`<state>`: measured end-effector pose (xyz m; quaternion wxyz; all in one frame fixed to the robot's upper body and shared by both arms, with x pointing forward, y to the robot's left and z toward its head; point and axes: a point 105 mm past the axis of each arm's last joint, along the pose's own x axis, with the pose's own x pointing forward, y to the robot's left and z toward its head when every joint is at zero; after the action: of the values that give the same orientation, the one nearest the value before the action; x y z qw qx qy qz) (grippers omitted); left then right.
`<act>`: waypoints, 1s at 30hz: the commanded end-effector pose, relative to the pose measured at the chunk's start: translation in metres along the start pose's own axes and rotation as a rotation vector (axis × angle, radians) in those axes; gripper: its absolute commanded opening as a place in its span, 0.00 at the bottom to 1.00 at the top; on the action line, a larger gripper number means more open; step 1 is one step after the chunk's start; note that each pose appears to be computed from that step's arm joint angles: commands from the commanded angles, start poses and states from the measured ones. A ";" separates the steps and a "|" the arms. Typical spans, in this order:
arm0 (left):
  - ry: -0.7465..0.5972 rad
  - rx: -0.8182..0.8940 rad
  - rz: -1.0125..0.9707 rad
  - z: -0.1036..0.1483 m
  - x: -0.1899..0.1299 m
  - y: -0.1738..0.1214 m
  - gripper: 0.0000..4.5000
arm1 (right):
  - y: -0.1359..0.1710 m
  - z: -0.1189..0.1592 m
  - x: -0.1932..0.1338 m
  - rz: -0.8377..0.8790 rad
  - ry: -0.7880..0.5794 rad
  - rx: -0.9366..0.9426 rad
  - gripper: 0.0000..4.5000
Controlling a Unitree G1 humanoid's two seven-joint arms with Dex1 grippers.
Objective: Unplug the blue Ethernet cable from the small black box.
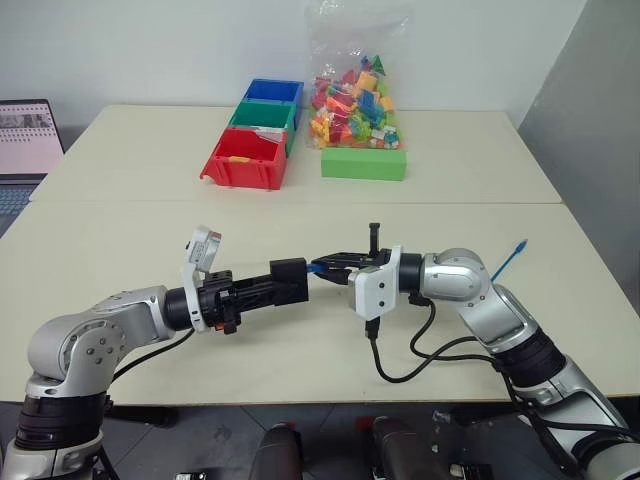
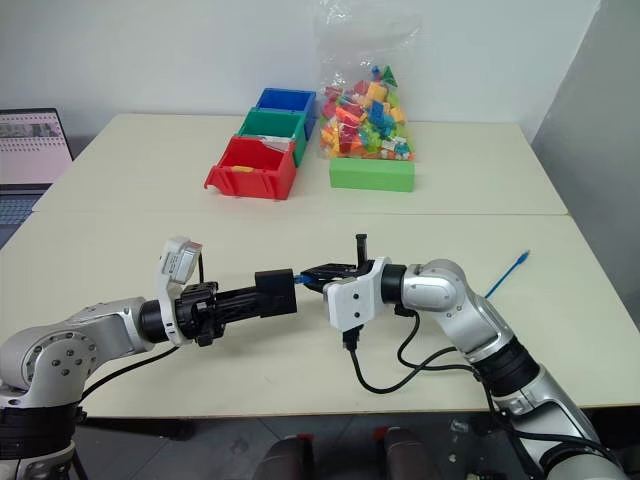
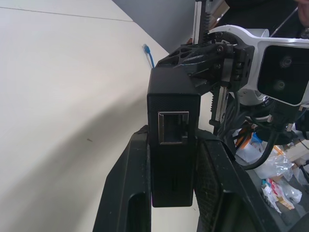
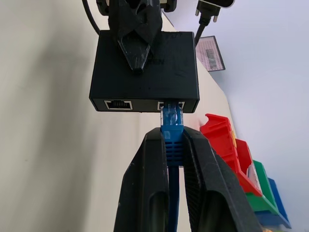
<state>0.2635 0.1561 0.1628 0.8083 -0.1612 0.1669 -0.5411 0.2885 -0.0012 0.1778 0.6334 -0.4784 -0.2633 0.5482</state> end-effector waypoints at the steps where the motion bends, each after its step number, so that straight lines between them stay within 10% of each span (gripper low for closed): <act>1: -0.002 0.036 -0.027 0.006 0.000 -0.007 0.18 | -0.008 0.012 -0.004 -0.012 -0.032 -0.067 0.32; 8: 0.067 0.074 -0.058 -0.003 -0.007 -0.008 0.18 | -0.019 0.028 -0.019 -0.003 -0.110 0.341 0.66; 19: 0.049 0.126 -0.170 0.004 -0.011 -0.015 0.18 | -0.002 0.027 -0.033 0.126 -0.275 1.174 0.66; 30: 0.031 0.156 -0.208 0.006 -0.009 -0.021 0.18 | 0.007 0.023 -0.020 0.180 -0.287 1.340 0.66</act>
<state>0.2479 0.1587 0.1661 0.7598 -0.1192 0.1448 -0.6225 0.2624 -0.0163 0.1724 0.7106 0.0671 0.1077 0.6921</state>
